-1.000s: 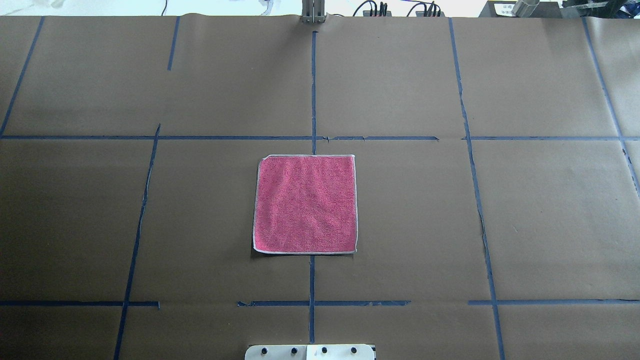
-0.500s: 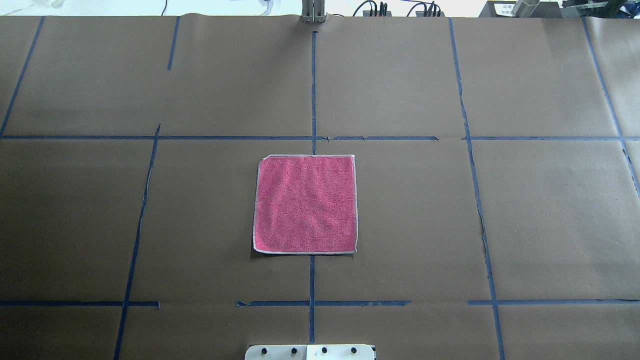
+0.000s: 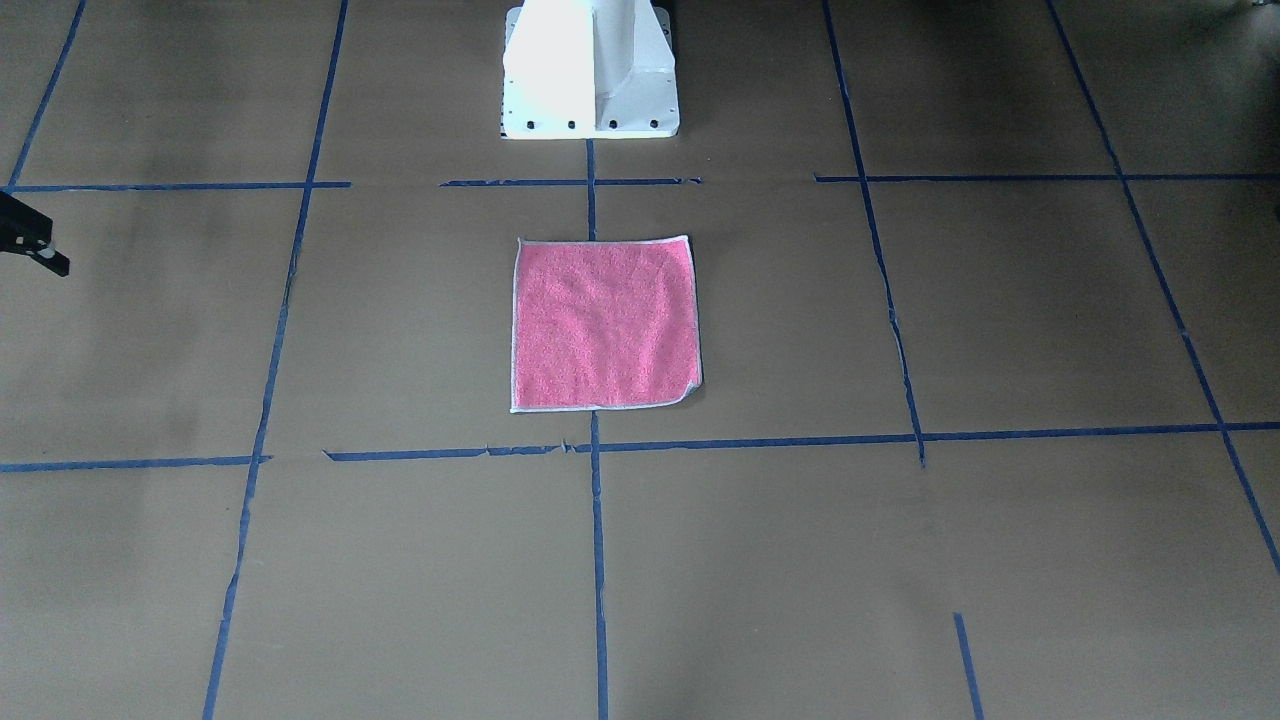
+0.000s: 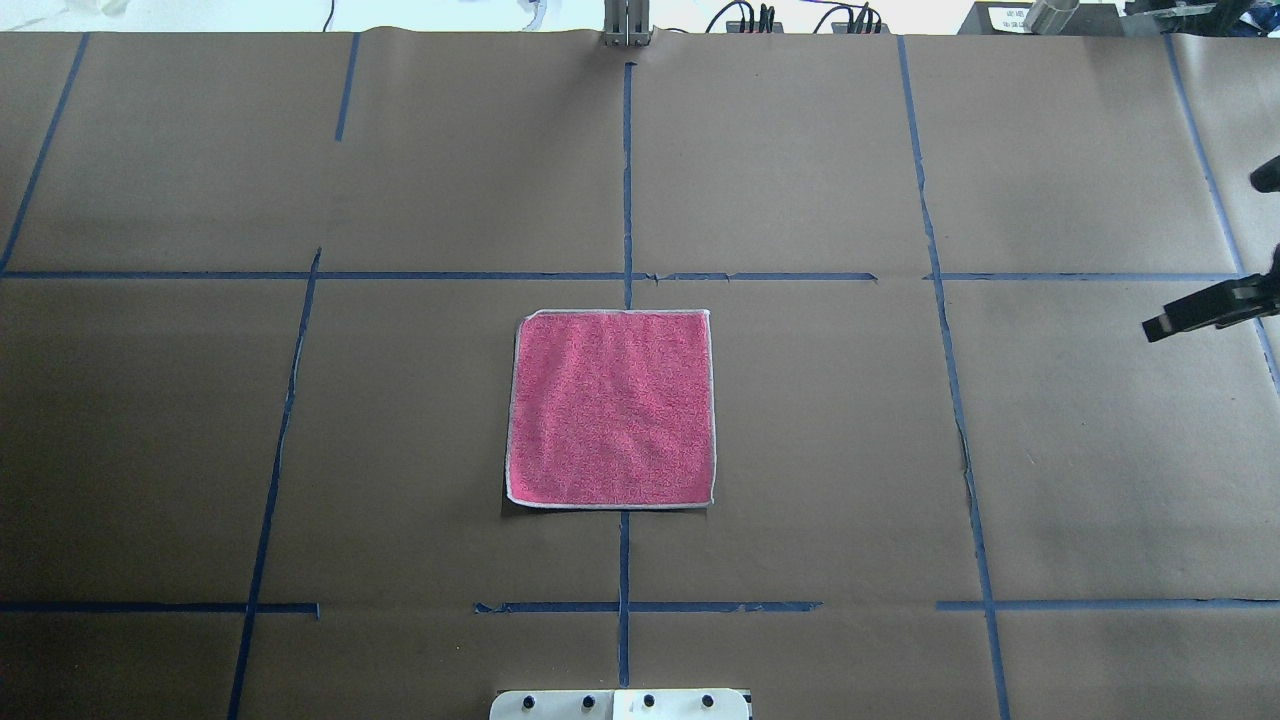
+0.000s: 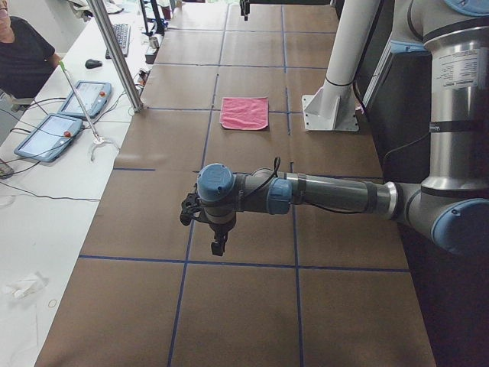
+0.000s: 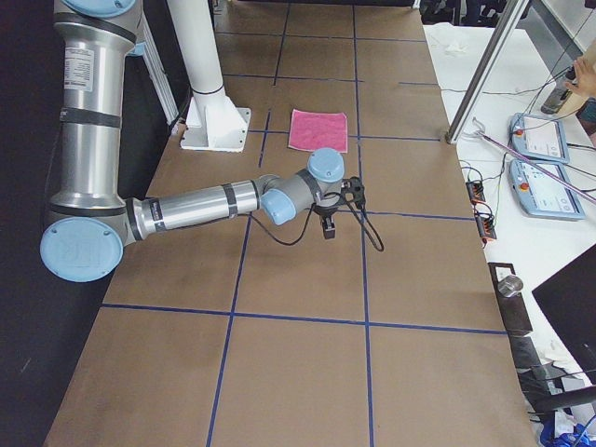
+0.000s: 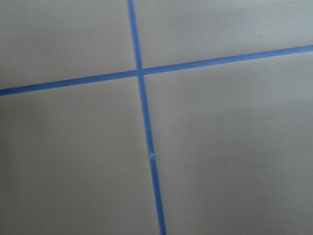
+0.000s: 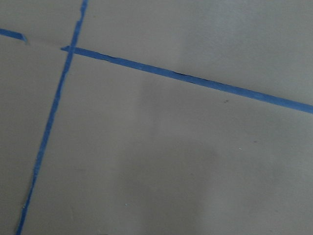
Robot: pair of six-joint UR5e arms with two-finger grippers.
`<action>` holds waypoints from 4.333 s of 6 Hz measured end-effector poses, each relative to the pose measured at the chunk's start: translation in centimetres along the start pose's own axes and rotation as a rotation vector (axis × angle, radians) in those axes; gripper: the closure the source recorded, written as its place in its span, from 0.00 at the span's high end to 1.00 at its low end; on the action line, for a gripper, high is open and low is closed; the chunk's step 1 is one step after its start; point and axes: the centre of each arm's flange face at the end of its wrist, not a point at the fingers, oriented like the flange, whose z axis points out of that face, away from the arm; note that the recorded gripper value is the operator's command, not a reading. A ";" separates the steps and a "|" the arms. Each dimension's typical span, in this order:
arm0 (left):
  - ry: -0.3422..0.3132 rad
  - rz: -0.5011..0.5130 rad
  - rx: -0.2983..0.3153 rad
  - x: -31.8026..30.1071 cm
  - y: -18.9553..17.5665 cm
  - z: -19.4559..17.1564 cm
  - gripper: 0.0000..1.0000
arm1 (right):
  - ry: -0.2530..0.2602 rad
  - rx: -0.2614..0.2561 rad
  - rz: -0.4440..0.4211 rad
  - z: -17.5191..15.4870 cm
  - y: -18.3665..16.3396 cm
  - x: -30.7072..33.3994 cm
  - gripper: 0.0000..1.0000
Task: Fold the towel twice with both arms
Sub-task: 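Move the right gripper to the towel's edge nearest it while the left gripper approaches, then lower the left gripper to the towel's opposite edge, both grippers at the near corners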
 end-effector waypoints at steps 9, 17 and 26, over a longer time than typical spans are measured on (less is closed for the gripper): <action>0.126 -0.469 0.012 38.6 -8.6 13.6 1.00 | 0.046 0.055 0.462 16.6 4.9 -42.1 0.91; 0.147 -0.504 0.032 42.2 -7.6 13.4 1.00 | 0.148 0.108 0.566 22.9 8.2 -43.9 0.09; 0.090 -0.647 0.050 59.1 4.3 23.8 0.71 | 0.139 0.111 0.562 20.3 7.9 -44.2 0.00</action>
